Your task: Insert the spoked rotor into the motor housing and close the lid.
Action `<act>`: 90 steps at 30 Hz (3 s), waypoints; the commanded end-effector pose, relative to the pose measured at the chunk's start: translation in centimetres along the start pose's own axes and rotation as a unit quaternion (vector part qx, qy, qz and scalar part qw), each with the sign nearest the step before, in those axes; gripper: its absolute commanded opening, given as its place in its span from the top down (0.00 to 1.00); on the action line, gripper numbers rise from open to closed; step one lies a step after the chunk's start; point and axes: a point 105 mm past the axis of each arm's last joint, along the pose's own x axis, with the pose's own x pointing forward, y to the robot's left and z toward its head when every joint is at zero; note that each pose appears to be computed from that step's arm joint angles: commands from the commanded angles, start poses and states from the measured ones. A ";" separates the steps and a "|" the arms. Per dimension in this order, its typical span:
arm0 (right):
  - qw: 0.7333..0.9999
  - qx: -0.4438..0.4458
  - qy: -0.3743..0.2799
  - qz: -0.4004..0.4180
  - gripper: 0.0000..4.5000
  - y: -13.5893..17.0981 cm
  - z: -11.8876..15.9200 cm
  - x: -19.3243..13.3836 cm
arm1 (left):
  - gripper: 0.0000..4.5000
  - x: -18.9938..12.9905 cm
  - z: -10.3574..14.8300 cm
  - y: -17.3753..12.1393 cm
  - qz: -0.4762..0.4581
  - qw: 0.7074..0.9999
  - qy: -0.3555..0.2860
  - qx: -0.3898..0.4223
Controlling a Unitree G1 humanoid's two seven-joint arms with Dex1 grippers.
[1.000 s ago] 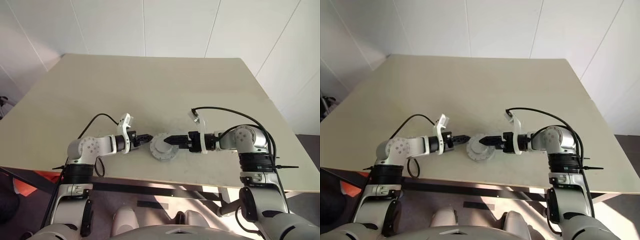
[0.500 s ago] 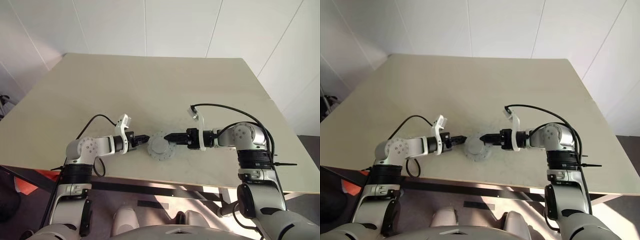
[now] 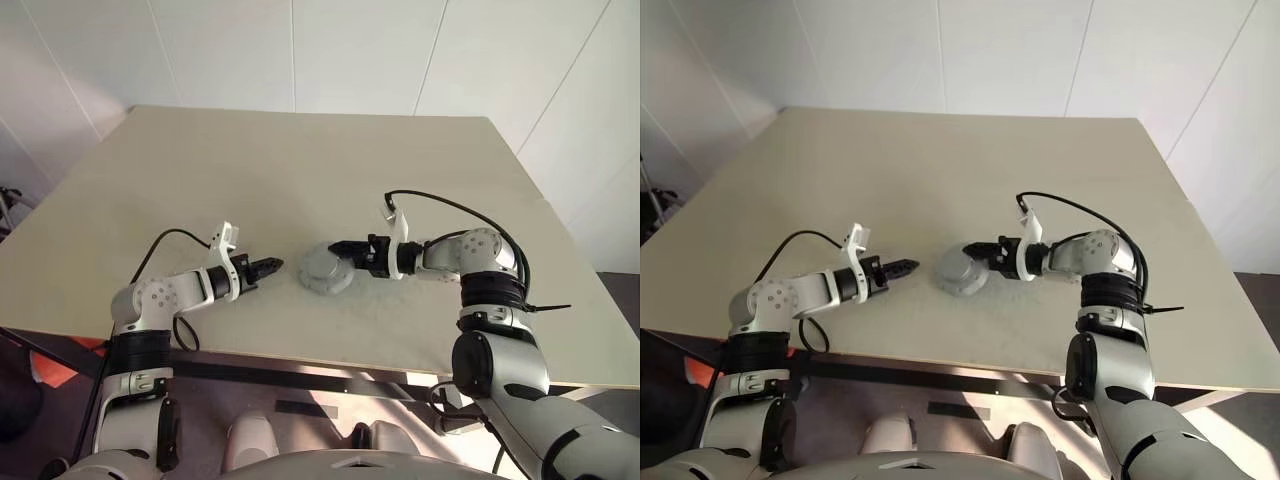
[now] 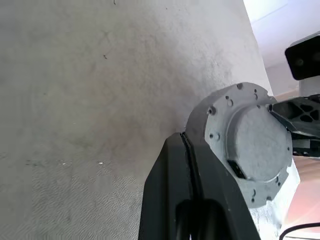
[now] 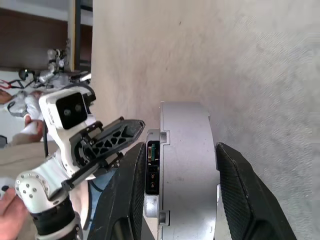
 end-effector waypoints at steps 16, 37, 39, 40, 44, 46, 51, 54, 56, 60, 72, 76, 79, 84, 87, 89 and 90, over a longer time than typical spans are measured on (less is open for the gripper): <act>0.987 0.088 -0.097 0.088 0.56 6.7 4.9 1.9 | 1.00 -2.0 3.4 -2.3 -0.077 0.985 -0.148 -0.040; 0.985 0.066 -0.134 0.088 0.56 7.9 5.4 1.7 | 0.01 -3.6 5.3 -1.3 -0.079 0.970 -0.206 -0.098; 0.985 0.052 -0.134 0.090 0.56 8.2 5.3 1.8 | 0.01 -3.6 5.3 -1.5 -0.082 0.971 -0.205 -0.094; 0.985 0.042 -0.137 0.092 0.56 8.4 5.2 1.7 | 0.01 -3.5 5.3 -1.6 -0.083 0.971 -0.204 -0.094; 0.977 -0.080 -0.179 0.084 0.56 9.4 5.2 1.2 | 0.01 -3.3 5.1 -1.9 -0.083 0.973 -0.199 -0.078; 0.957 -0.183 -0.208 0.080 0.56 10.2 4.9 1.0 | 0.01 -3.2 5.0 -2.0 -0.075 0.976 -0.197 -0.055; 0.859 -0.447 -0.245 0.043 0.56 10.8 3.6 1.2 | 0.01 -3.3 6.4 -3.3 -0.032 0.966 -0.234 0.109; 0.811 -0.540 -0.224 0.026 0.56 10.1 3.0 1.7 | 0.01 -3.0 7.4 -3.5 0.026 0.935 -0.245 0.253; 0.789 -0.582 -0.197 0.019 0.56 9.4 2.6 1.9 | 0.01 -2.7 7.9 -3.4 0.051 0.918 -0.235 0.317; 0.720 -0.677 -0.152 -0.003 0.56 7.7 1.8 2.5 | 0.01 -2.3 8.6 -4.1 0.055 0.890 -0.230 0.389; 0.713 -0.686 -0.134 -0.044 0.47 4.9 3.6 3.7 | 0.00 -2.0 6.1 -2.7 0.030 0.889 -0.184 0.419; 0.730 -0.668 -0.136 -0.048 0.20 4.7 3.9 4.1 | 0.00 -2.1 5.5 -2.5 0.027 0.893 -0.179 0.411; 0.740 -0.656 -0.140 -0.051 0.00 4.7 4.1 4.6 | 0.00 -2.1 5.1 -2.2 0.027 0.896 -0.173 0.407; 0.760 -0.632 -0.140 -0.051 0.00 4.4 4.2 5.6 | 0.00 -1.9 4.3 -2.2 0.022 0.900 -0.164 0.403; 0.770 -0.619 -0.141 -0.057 0.00 4.0 4.4 6.0 | 0.00 -1.8 3.9 -2.3 0.021 0.901 -0.161 0.402; 0.776 -0.611 -0.143 -0.059 0.00 3.8 4.5 6.1 | 0.00 -1.7 3.6 -2.4 0.020 0.902 -0.158 0.401; 0.779 -0.607 -0.144 -0.059 0.00 3.8 4.6 6.1 | 0.00 -1.7 3.6 -2.4 0.019 0.903 -0.157 0.400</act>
